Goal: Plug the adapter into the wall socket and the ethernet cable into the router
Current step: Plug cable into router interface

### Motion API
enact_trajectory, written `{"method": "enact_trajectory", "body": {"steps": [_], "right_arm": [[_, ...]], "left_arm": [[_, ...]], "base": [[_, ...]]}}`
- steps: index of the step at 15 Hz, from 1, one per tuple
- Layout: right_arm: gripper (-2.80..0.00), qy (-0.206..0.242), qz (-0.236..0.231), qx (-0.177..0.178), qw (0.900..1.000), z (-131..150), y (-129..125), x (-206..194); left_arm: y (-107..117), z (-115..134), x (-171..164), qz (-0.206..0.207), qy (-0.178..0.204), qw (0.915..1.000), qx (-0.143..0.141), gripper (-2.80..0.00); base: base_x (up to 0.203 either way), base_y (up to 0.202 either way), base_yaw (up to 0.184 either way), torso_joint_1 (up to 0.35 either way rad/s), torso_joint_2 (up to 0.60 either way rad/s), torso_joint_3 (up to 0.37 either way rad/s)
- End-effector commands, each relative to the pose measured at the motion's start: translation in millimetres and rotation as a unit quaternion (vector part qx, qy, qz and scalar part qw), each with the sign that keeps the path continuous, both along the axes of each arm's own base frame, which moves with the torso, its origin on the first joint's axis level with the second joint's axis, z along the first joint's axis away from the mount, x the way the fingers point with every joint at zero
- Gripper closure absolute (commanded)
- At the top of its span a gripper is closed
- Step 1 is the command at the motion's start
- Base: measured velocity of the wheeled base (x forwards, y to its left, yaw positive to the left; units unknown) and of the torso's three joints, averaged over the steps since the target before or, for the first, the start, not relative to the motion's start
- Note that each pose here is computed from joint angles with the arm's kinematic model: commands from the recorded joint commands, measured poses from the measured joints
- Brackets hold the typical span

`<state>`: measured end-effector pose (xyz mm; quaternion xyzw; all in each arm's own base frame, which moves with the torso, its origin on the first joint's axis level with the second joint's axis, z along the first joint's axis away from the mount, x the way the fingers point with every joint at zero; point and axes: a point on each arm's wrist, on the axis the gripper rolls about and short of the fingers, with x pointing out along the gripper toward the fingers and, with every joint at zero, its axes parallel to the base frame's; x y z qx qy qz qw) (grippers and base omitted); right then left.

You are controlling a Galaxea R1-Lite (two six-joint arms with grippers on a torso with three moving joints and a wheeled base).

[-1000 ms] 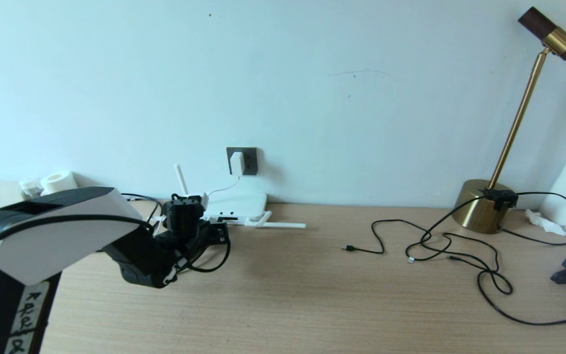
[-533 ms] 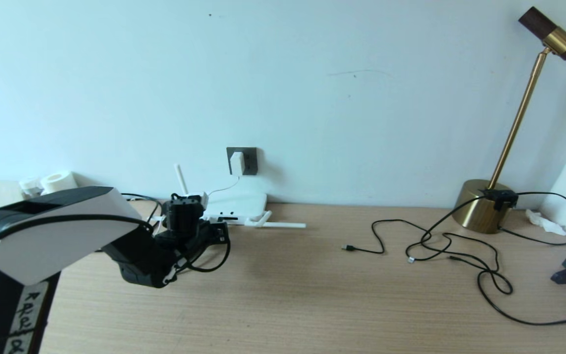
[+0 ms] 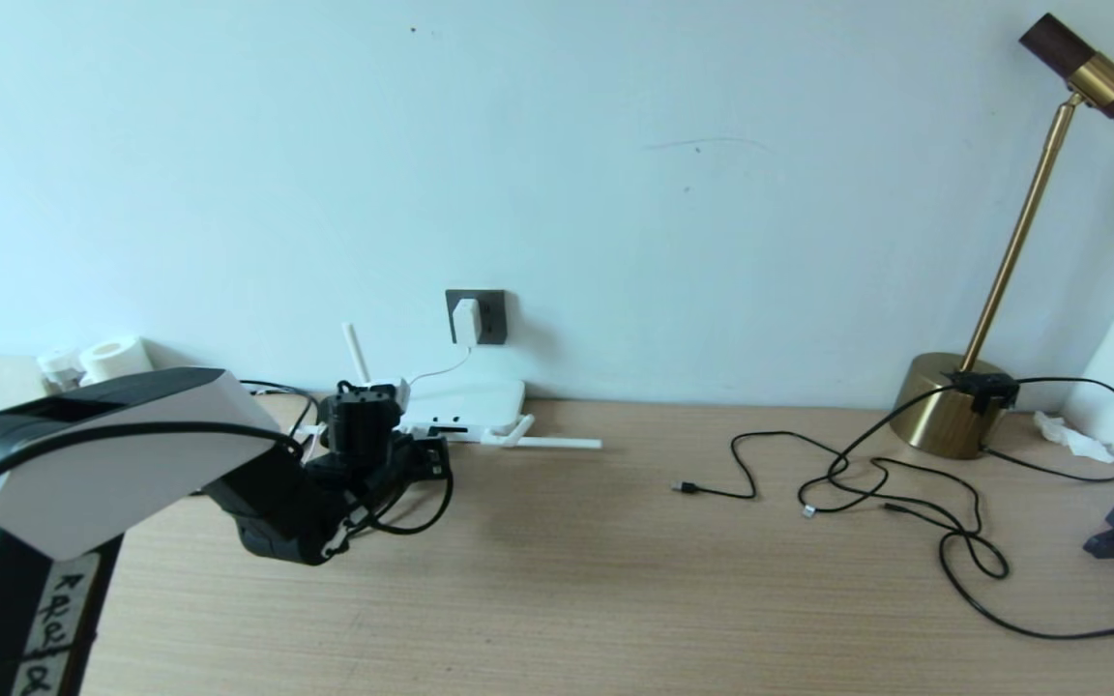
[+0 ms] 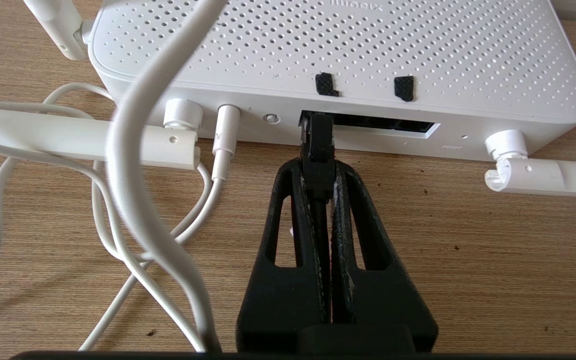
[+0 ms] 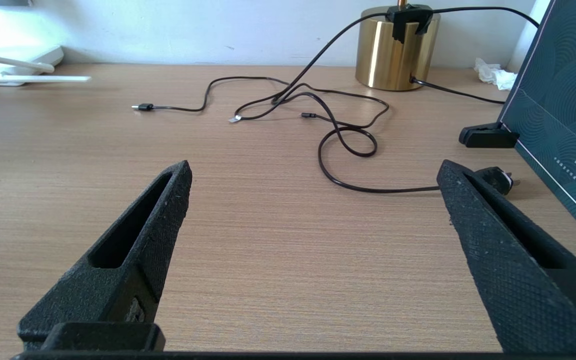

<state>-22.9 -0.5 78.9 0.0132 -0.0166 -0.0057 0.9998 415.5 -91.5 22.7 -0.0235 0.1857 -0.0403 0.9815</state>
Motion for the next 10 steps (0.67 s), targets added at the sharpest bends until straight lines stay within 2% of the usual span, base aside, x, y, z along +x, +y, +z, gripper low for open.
{"method": "enact_trajectory", "body": {"steps": [1, 10], "right_arm": [[-2.8, 0.005, 0.0, 0.0, 1.0, -2.9, 0.0, 0.8], [-2.8, 0.005, 0.0, 0.0, 1.0, -2.9, 0.0, 0.8]], "left_arm": [[0.8, -2.7, 0.8, 0.002, 0.001, 1.0, 0.0, 0.0], [0.0, 3.1, 4.4, 0.002, -0.004, 1.0, -0.001, 0.0]], "base": [[0.0, 0.0, 0.0, 0.0, 0.0, 0.0], [0.0, 0.0, 0.0, 0.0, 0.0, 0.0]]}}
